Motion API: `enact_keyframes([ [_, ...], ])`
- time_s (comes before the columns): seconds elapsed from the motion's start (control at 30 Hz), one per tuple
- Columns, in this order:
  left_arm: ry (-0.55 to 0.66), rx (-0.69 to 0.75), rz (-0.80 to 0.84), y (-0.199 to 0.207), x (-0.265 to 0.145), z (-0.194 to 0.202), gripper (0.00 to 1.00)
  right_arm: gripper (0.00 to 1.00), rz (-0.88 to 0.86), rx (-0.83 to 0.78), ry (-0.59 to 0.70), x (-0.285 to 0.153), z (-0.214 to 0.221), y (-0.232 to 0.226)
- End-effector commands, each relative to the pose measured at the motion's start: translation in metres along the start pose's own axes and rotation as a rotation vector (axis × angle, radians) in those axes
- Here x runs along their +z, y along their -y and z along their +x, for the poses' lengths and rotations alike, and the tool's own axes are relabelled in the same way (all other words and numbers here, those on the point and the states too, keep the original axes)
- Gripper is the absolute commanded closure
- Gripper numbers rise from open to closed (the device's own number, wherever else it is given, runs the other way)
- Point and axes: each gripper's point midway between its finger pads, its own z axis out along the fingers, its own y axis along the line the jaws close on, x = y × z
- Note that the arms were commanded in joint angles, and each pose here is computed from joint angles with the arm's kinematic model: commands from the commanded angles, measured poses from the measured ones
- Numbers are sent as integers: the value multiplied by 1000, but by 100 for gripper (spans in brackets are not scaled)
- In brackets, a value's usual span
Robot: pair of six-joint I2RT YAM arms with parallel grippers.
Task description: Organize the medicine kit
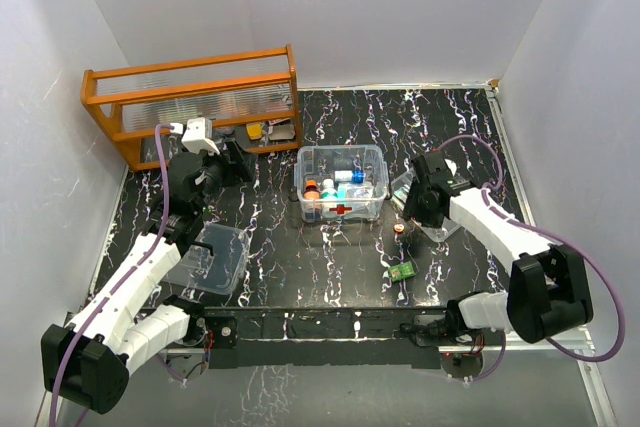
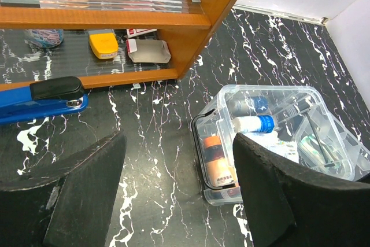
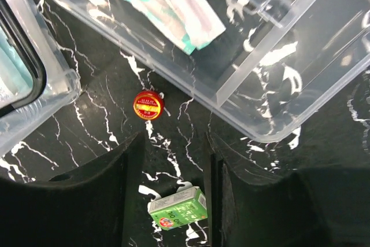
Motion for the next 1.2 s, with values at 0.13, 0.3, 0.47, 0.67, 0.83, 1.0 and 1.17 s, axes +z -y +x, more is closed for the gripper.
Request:
enact_keyframes([
  [0.13, 47, -2, 22, 6, -5, -13, 27, 57, -143, 84, -19, 5, 17, -28],
  [0.3, 44, -1, 20, 5, -4, -12, 27, 57, -133, 74, -24, 17, 16, -36],
  [0.47, 42, -3, 18, 5, -4, -11, 27, 58, -75, 48, -18, 28, 8, -34],
  [0.67, 51, -3, 23, 6, -7, -14, 27, 58, -53, 31, -13, 36, 2, -35],
  [0.83, 55, -1, 23, 6, -8, -16, 27, 58, -23, 14, -25, 43, 5, -32],
  [1.0, 57, 0, 19, 5, -9, -16, 27, 61, -1, 2, -19, 47, 6, -31],
  [1.17, 55, 1, 22, 6, -8, -15, 27, 65, 43, -20, -19, 50, 9, -28],
])
